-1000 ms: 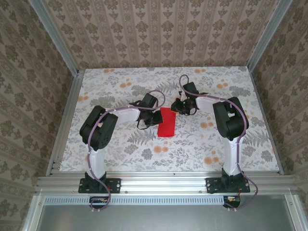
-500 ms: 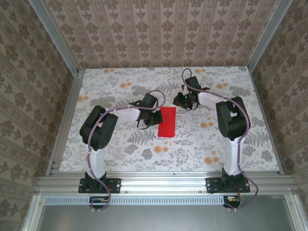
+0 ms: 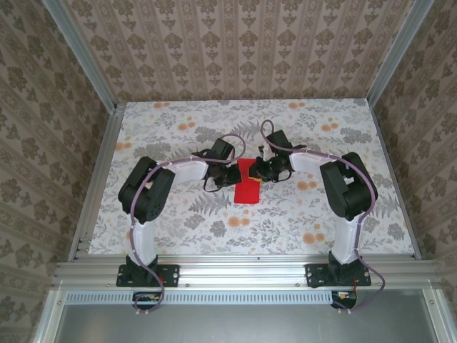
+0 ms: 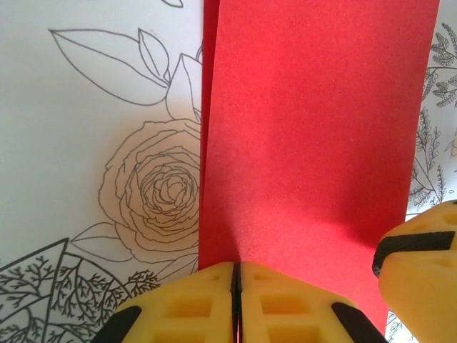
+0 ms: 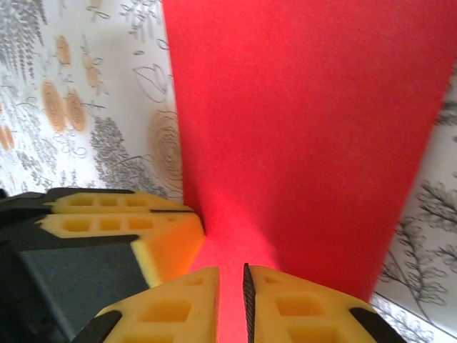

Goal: Fold a paper plane with a square sheet of paper (pick it up from the middle)
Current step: Fold the square sheet of paper in half at the center of the table.

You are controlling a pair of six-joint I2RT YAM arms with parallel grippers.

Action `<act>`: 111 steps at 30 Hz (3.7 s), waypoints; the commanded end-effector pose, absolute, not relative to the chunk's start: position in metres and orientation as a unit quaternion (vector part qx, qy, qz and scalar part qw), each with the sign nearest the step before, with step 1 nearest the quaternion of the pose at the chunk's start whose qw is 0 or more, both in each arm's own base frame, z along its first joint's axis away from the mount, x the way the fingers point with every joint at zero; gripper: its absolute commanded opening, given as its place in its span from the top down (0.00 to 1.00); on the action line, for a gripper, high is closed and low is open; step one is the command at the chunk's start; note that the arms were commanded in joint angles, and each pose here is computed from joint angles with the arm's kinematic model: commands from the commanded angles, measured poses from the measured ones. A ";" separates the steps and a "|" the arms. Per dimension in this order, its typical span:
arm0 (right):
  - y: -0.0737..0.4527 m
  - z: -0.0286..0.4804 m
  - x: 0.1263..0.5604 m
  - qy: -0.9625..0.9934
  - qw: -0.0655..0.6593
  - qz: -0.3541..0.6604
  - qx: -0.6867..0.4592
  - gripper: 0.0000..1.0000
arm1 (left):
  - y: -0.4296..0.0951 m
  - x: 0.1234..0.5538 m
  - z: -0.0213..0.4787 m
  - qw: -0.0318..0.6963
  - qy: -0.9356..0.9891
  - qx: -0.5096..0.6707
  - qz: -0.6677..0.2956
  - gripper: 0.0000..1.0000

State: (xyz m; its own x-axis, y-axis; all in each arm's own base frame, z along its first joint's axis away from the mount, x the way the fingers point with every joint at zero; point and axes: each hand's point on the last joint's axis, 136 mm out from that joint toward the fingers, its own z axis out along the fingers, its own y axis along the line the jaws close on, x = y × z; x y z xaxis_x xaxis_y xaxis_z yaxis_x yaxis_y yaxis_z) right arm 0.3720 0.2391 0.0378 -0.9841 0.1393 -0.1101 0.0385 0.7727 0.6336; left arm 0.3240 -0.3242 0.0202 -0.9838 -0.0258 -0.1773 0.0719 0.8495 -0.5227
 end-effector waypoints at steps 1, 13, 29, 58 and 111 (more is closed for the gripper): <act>0.228 0.026 0.358 0.946 0.051 0.317 0.051 0.82 | -0.301 0.300 -0.014 0.038 0.977 0.002 -0.208 0.89; 0.198 0.004 0.348 0.963 0.042 0.263 0.044 0.82 | -0.304 0.304 -0.005 0.044 0.976 0.007 -0.211 0.89; 0.251 0.010 0.347 0.949 0.024 0.310 -0.050 0.85 | -0.322 0.328 0.083 0.121 0.946 0.022 -0.299 0.82; 0.286 0.040 0.350 0.923 0.053 0.369 -0.094 0.84 | -0.299 0.347 0.016 0.081 0.964 -0.037 -0.251 0.87; 0.250 0.000 0.260 0.955 -0.054 0.282 -0.075 0.84 | -0.335 0.347 0.054 0.102 0.929 -0.004 -0.356 0.83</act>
